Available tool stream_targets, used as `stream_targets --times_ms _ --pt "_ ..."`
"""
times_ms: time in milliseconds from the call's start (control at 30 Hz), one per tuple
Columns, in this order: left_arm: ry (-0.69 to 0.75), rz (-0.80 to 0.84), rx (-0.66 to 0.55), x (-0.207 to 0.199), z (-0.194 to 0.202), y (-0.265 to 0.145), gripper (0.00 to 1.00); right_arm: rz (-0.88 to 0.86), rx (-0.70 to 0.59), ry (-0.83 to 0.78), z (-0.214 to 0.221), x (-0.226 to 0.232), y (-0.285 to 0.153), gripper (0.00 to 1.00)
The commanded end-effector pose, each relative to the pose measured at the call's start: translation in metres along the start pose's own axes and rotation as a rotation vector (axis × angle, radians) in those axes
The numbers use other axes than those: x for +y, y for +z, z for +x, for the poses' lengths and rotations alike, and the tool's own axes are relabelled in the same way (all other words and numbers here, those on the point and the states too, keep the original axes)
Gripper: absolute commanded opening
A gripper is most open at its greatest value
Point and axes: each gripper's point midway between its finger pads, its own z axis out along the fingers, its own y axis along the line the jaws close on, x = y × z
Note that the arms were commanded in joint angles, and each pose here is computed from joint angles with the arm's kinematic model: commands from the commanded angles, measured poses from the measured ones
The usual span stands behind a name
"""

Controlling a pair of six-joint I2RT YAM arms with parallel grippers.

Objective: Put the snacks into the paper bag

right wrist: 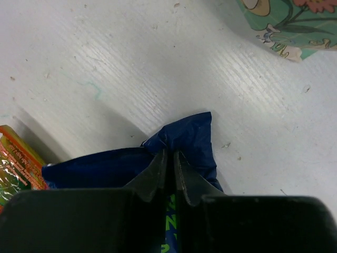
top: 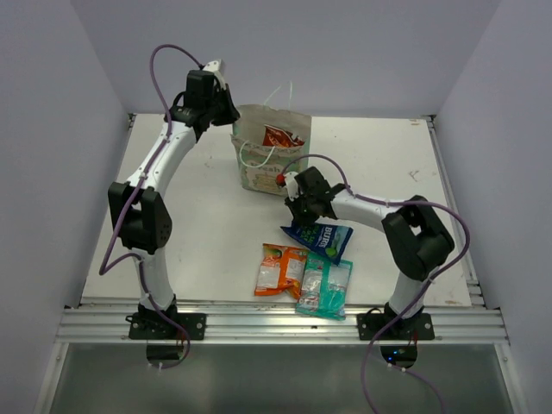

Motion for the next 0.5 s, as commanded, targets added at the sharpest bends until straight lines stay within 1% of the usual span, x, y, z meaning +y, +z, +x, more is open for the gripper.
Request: stream_targets --times_ms 0,33,167,200,267,300,333,367,400,433,467 --pt "0.025 0.004 -0.010 -0.005 -0.007 -0.018 0.00 -0.036 0.193 0.043 0.051 0.012 -0.001 0.05" --pt "0.023 0.008 -0.010 -0.007 -0.007 -0.017 0.00 -0.022 0.195 0.042 0.053 0.010 -0.005 0.00" --pt "0.018 0.031 -0.022 -0.011 -0.010 -0.013 0.00 0.050 0.149 0.030 0.047 0.001 -0.034 0.00" --pt "0.014 0.031 -0.019 -0.010 -0.010 -0.010 0.00 0.091 0.130 0.024 0.042 -0.004 -0.052 0.00" --pt "0.013 0.046 -0.021 -0.014 -0.012 -0.009 0.00 0.144 0.056 0.029 0.018 -0.010 -0.083 0.00" --pt "0.011 0.046 -0.017 -0.013 -0.011 -0.007 0.00 0.181 0.014 0.027 0.009 -0.012 -0.115 0.00" --pt "0.011 0.049 -0.020 -0.014 -0.012 -0.006 0.00 0.258 -0.053 0.027 -0.013 -0.023 -0.141 0.00" --pt "0.010 0.049 -0.021 -0.014 -0.012 -0.006 0.00 0.307 -0.099 0.060 -0.024 -0.028 -0.161 0.00" --pt "0.009 0.049 -0.020 -0.013 -0.012 -0.004 0.00 0.343 -0.102 0.051 -0.026 -0.032 -0.182 0.00" --pt "0.009 0.052 -0.020 -0.014 -0.012 -0.004 0.00 0.443 -0.194 0.058 -0.051 -0.046 -0.218 0.00" --pt "0.009 0.059 -0.016 -0.015 -0.011 -0.002 0.00 0.496 -0.216 0.015 -0.061 -0.054 -0.236 0.00"
